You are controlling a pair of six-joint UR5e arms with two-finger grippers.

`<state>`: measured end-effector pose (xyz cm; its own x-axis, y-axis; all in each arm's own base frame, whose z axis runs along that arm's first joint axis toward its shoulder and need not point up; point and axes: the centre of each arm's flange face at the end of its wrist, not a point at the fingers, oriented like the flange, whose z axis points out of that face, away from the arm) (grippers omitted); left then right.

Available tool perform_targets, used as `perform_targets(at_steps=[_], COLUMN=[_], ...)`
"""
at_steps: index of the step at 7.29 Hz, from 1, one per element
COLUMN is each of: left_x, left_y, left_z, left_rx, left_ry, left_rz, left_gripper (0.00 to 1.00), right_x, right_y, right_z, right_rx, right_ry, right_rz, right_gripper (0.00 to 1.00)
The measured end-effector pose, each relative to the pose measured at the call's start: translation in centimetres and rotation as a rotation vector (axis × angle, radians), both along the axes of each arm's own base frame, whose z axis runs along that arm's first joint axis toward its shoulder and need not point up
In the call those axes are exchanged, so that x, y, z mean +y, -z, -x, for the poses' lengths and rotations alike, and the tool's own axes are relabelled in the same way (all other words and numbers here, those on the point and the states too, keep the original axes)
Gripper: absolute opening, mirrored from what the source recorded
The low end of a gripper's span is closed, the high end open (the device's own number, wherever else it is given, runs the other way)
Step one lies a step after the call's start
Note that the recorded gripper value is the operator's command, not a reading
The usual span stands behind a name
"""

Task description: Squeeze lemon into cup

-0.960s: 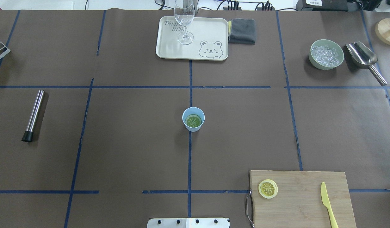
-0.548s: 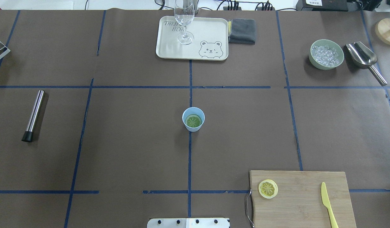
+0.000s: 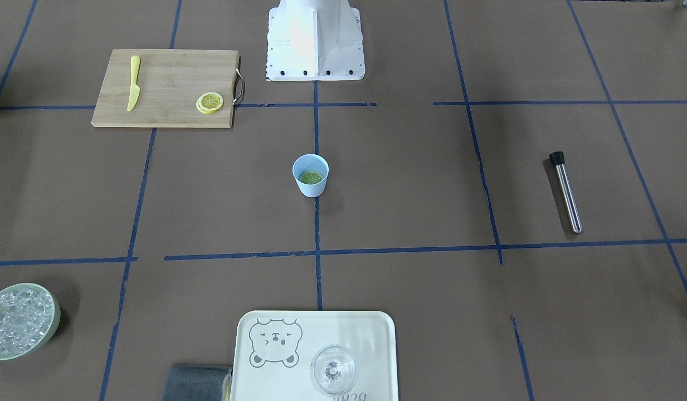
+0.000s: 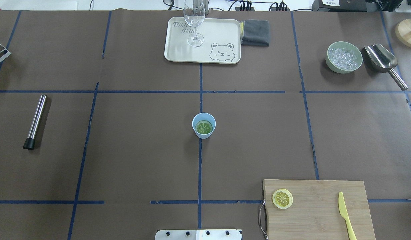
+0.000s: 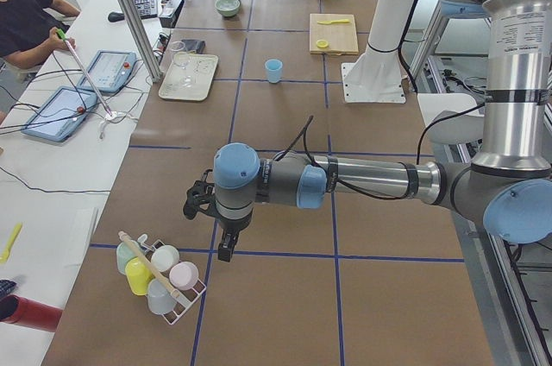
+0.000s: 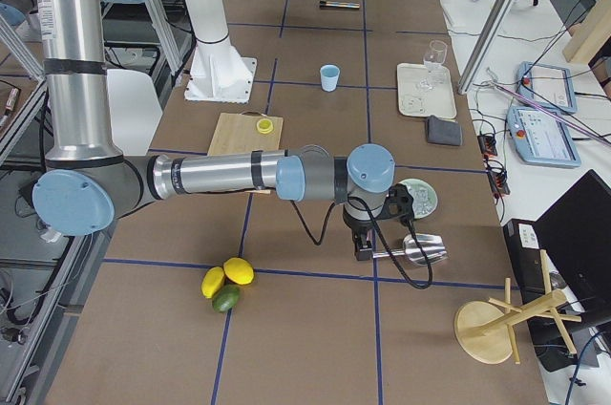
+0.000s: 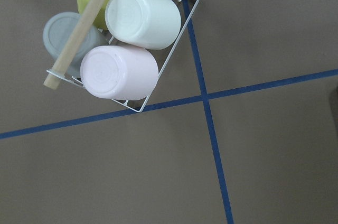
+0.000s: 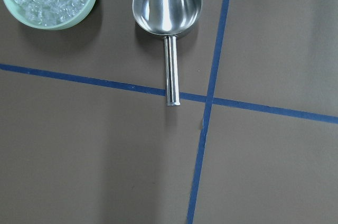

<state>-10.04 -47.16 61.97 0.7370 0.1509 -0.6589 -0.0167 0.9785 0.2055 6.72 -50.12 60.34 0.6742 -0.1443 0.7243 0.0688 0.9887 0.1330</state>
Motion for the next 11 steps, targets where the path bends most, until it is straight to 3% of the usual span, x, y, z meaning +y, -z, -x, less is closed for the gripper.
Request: perform_targets(at_steps=[3,11], left_x=[-0.1,-0.2], left_y=[0.1,0.1], left_z=[-0.3,-0.6], left_rx=[0.013,0.016], left_ry=[0.049,0.061], left_rz=[0.048,0.062], left_gripper=[1.0,1.0], right_x=[0.8,1.5], right_y=[-0.7,-1.3], right_z=[-0.2,-0.3], right_rx=[-0.026,-0.029], right_ry=[-0.007,-0.01], right_rz=[0.017,0.029], right_gripper=[1.0,1.0])
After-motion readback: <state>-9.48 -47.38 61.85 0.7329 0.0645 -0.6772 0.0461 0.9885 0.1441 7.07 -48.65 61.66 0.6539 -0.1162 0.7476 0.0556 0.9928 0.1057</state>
